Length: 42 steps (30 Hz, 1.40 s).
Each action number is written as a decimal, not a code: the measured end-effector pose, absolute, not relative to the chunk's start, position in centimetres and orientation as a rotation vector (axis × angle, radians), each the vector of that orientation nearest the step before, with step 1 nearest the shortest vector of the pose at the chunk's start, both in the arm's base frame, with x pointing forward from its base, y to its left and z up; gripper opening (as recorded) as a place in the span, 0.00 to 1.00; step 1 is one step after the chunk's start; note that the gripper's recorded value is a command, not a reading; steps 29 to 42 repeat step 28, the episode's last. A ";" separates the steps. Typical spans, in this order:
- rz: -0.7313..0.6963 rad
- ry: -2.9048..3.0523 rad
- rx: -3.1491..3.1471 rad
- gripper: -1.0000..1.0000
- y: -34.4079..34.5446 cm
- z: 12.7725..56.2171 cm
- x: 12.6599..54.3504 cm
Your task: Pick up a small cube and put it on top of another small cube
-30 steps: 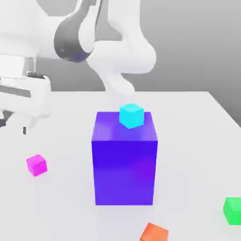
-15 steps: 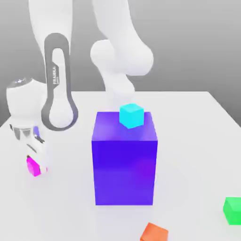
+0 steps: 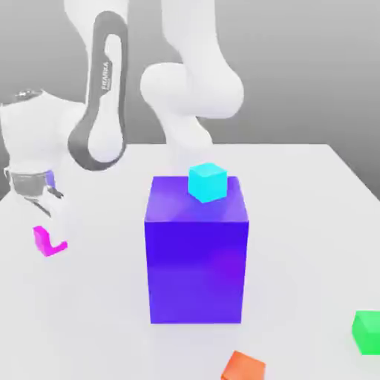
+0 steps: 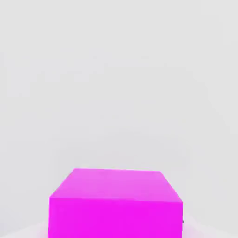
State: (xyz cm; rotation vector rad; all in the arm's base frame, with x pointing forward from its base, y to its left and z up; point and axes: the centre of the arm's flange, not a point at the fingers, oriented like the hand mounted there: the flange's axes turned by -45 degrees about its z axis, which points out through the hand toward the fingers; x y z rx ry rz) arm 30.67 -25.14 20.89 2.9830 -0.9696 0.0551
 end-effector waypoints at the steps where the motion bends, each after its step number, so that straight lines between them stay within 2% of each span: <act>1: 0.052 -0.883 3.009 0.00 -23.4 21.1 32.9; 7: 0.027 -0.389 3.109 0.00 -10.2 22.0 43.4; 11: 0.019 -0.104 3.134 0.00 -0.3 22.6 46.8; 15: 0.017 0.154 3.138 0.00 9.5 23.3 47.5; 20: 0.015 0.477 3.114 0.00 21.8 24.2 45.3; 22: 0.008 0.613 3.086 0.00 26.8 22.7 43.8; 24: 0.003 0.702 3.064 0.00 30.1 19.6 42.7; 25: 0.002 0.717 3.060 1.00 30.6 18.5 42.4; 42: 0.002 0.717 3.060 1.00 30.6 18.5 42.4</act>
